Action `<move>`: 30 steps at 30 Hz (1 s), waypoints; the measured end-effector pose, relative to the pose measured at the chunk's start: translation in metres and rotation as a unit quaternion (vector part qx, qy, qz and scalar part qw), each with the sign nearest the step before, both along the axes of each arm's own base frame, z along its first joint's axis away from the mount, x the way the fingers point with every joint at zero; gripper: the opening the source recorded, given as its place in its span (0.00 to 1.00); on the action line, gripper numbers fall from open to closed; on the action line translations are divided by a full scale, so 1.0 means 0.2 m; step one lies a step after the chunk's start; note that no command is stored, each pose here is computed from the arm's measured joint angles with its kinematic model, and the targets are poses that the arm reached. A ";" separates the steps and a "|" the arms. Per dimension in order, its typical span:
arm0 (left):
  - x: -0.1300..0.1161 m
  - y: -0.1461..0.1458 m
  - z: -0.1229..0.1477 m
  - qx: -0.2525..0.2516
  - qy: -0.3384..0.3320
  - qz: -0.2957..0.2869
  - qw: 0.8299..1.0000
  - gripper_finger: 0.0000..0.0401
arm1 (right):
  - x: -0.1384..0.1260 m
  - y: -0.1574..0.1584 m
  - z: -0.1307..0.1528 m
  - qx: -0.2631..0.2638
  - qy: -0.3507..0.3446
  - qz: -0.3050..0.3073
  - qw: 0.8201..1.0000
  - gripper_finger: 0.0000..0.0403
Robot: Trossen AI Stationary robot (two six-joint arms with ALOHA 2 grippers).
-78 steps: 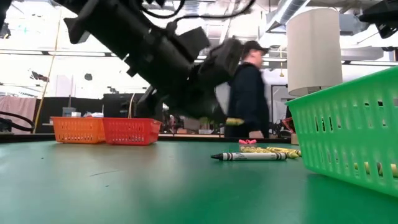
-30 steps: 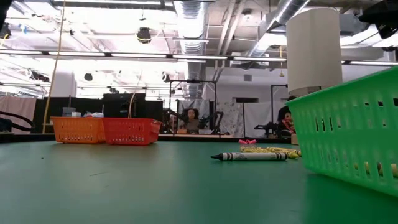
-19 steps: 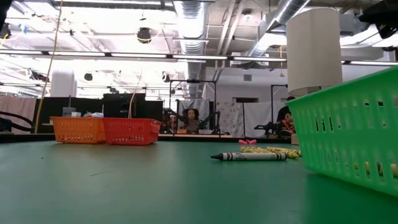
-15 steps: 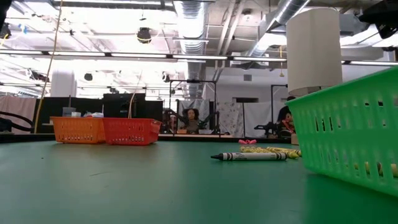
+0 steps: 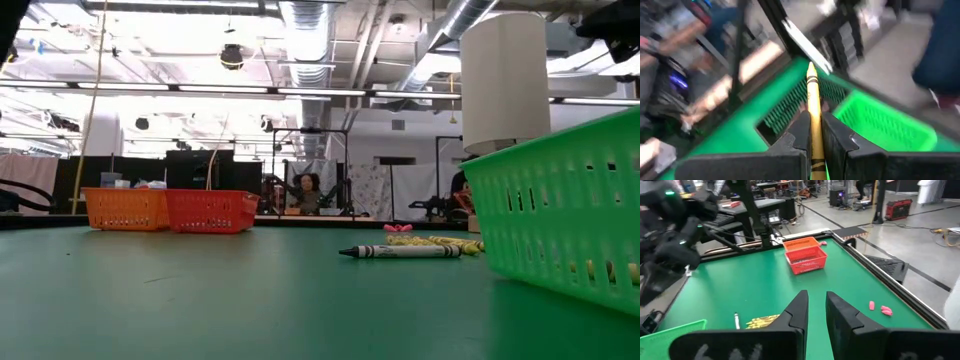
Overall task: Sort crayons
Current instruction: Put the yellow crayon into the green bin
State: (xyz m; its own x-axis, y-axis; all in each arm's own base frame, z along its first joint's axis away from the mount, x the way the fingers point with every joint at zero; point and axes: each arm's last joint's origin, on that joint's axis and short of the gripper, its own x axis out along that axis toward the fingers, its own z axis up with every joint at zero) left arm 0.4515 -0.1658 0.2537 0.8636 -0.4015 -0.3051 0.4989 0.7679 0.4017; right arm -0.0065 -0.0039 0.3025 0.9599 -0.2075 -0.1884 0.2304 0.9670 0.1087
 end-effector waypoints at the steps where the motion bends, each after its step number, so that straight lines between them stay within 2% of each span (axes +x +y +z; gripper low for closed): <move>1: 0.03 -0.01 0.00 0.016 0.018 -0.007 1.000 0.03 | 0.00 0.00 0.00 0.001 0.000 -0.005 1.000 0.17; 3: 0.09 -0.04 0.00 0.035 0.029 -0.016 0.999 0.03 | 0.00 0.00 0.00 0.004 0.000 -0.008 1.000 0.17; 5: 0.12 -0.05 -0.01 0.057 0.069 -0.021 0.996 0.03 | 0.00 0.00 0.00 0.003 0.001 -0.010 1.000 0.17; 9: 0.14 -0.04 -0.01 0.062 0.094 -0.034 0.993 0.03 | 0.00 0.00 0.00 0.003 0.001 -0.011 1.000 0.17; 11: 0.16 -0.05 -0.02 0.062 0.077 -0.047 0.994 0.03 | 0.00 0.00 0.00 0.003 0.002 -0.011 1.000 0.17; 16: 0.16 -0.08 -0.14 0.094 0.108 -0.068 0.987 0.03 | 0.00 0.00 0.00 0.003 0.001 -0.011 1.000 0.17; 19: 0.17 -0.10 -0.21 0.092 0.115 -0.082 0.986 0.03 | 0.00 0.00 0.00 0.003 0.001 -0.011 1.000 0.17; 24: 0.19 -0.10 -0.30 0.115 0.127 -0.072 0.983 0.03 | 0.00 0.00 0.00 0.003 0.001 -0.011 1.000 0.17; 30: 0.22 -0.10 -0.39 0.111 0.136 -0.085 0.981 0.06 | 0.00 0.00 0.00 0.003 0.001 -0.011 1.000 0.17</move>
State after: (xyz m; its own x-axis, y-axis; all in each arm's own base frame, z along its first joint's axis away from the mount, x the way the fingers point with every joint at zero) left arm 0.4950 -0.1858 0.1754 0.6647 -0.4304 -0.6107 0.7241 0.5725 0.3846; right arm -0.0067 -0.0045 0.3021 0.9547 -0.2279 -0.1915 0.2522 0.9610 0.1139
